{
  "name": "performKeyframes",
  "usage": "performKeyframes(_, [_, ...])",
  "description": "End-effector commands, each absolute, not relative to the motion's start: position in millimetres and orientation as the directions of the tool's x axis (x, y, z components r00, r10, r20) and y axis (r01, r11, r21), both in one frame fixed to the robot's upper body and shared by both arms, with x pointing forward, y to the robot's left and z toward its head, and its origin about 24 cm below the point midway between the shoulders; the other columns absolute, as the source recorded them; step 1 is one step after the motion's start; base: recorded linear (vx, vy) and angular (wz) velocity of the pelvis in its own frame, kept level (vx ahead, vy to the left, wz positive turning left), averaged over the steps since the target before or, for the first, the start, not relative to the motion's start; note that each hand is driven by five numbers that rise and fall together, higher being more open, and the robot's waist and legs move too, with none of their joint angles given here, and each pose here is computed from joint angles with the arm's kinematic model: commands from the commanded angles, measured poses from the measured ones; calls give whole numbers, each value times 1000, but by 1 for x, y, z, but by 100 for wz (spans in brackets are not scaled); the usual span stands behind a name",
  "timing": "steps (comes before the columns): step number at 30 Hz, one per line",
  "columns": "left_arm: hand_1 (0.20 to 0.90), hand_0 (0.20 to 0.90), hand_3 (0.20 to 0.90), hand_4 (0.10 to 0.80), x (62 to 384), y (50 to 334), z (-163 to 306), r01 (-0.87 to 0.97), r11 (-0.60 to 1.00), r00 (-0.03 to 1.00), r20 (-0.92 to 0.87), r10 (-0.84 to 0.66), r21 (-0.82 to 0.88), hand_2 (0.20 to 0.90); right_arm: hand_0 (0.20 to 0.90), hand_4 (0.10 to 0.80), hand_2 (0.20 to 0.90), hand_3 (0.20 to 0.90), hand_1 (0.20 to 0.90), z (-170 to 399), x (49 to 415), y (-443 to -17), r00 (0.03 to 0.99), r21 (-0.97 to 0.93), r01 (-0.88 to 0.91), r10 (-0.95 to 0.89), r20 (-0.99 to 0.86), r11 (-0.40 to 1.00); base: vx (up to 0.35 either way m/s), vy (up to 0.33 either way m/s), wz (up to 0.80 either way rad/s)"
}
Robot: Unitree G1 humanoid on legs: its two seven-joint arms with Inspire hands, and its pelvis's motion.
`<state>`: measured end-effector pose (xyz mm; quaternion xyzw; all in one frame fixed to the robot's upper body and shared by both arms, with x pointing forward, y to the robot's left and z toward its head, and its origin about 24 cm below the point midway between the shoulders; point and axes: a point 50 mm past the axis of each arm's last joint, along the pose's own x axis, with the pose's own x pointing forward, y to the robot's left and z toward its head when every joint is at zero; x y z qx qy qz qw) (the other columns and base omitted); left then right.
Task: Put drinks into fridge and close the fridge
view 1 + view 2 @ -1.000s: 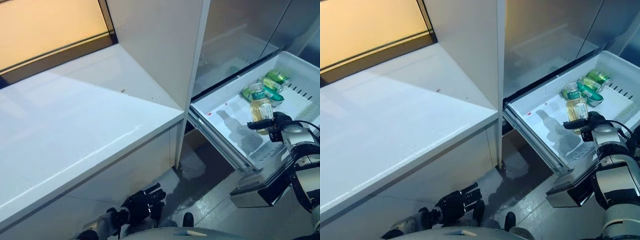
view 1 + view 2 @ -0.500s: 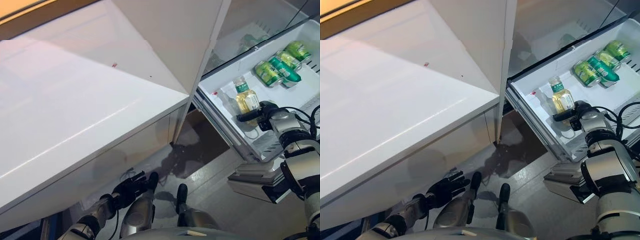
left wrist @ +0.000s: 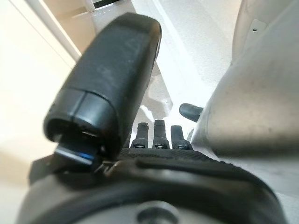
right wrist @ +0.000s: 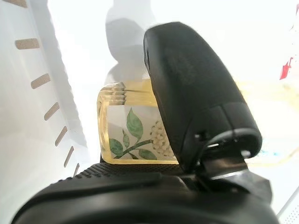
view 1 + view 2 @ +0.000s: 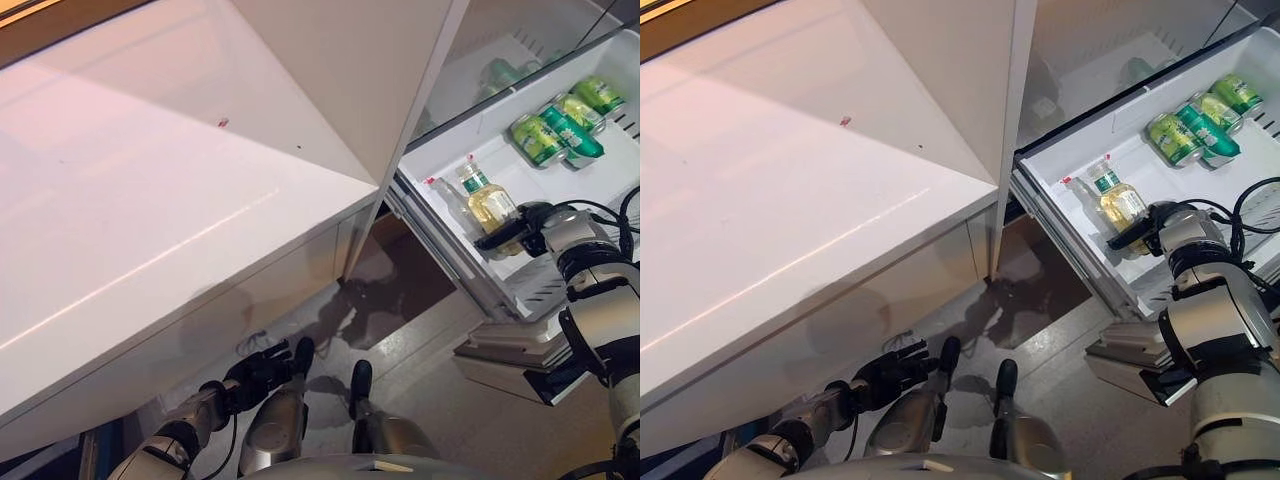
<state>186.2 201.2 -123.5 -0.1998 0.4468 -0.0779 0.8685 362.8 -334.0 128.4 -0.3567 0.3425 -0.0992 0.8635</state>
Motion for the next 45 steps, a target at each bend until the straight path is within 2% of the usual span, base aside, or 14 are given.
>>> performKeyframes(1, [900, 900, 900, 800, 187, 200, -123, 21, 918, 561, -756, -338, -395, 900, 900, 800, 900, 900, 900, 175, 382, -319, 842, -725, -25, -377, -387, 689, 0, 0, 0])
performKeyframes(4, [900, 900, 900, 800, 185, 202, -124, 7, 920, 559, -762, -328, -391, 900, 900, 800, 900, 900, 900, 182, 386, -310, 883, -693, 6, -329, -334, 721, 4, 18, -6])
performKeyframes(8, [900, 900, 900, 800, 182, 203, -125, -10, 921, 561, -765, -318, -390, 900, 900, 800, 900, 900, 900, 199, 392, -293, 941, -557, 76, -243, -233, 827, 0, 38, -14])
performKeyframes(13, [900, 900, 900, 800, 170, 202, -131, -52, 922, 542, -786, -296, -384, 900, 900, 800, 900, 900, 900, 224, 383, -281, 979, -386, 195, -204, 19, 901, 17, 49, -18])
performKeyframes(19, [900, 900, 900, 800, 145, 205, -144, -138, 922, 489, -834, -253, -361, 900, 900, 800, 900, 900, 900, 260, 353, -284, 913, -197, 286, -205, 352, 938, 53, 54, -18])
performKeyframes(22, [900, 900, 900, 800, 130, 206, -151, -185, 925, 446, -867, -222, -331, 900, 900, 800, 900, 900, 900, 272, 335, -289, 815, -94, 370, -274, 511, 924, 58, 48, -28])
performKeyframes(26, [900, 900, 900, 800, 114, 206, -158, -214, 930, 386, -900, -202, -300, 900, 900, 800, 900, 900, 900, 255, 321, -314, 747, 32, 469, -415, 519, 883, 102, 49, -19])
performKeyframes(30, [900, 900, 900, 800, 100, 205, -162, -230, 930, 351, -916, -197, -288, 900, 900, 800, 900, 900, 900, 219, 314, -335, 741, 167, 504, -523, 422, 848, 108, 21, -26])
performKeyframes(34, [900, 900, 900, 800, 92, 202, -164, -239, 922, 333, -918, -215, -303, 900, 900, 800, 900, 900, 900, 188, 309, -345, 743, 224, 530, -575, 341, 818, 116, 4, -15])
performKeyframes(39, [900, 900, 900, 800, 72, 195, -169, -237, 918, 295, -924, -243, -317, 900, 900, 800, 900, 900, 900, 153, 291, -357, 717, 207, 604, -638, 280, 770, 146, -10, -10])
performKeyframes(44, [900, 900, 900, 800, 78, 192, -168, -228, 923, 314, -920, -232, -311, 900, 900, 800, 900, 900, 900, 136, 283, -360, 695, 290, 615, -678, 239, 733, -6, -23, 9])
performKeyframes(45, [900, 900, 900, 800, 95, 192, -164, -224, 922, 361, -906, -222, -315, 900, 900, 800, 900, 900, 900, 139, 287, -355, 677, 367, 602, -697, 234, 709, -281, -21, 16])
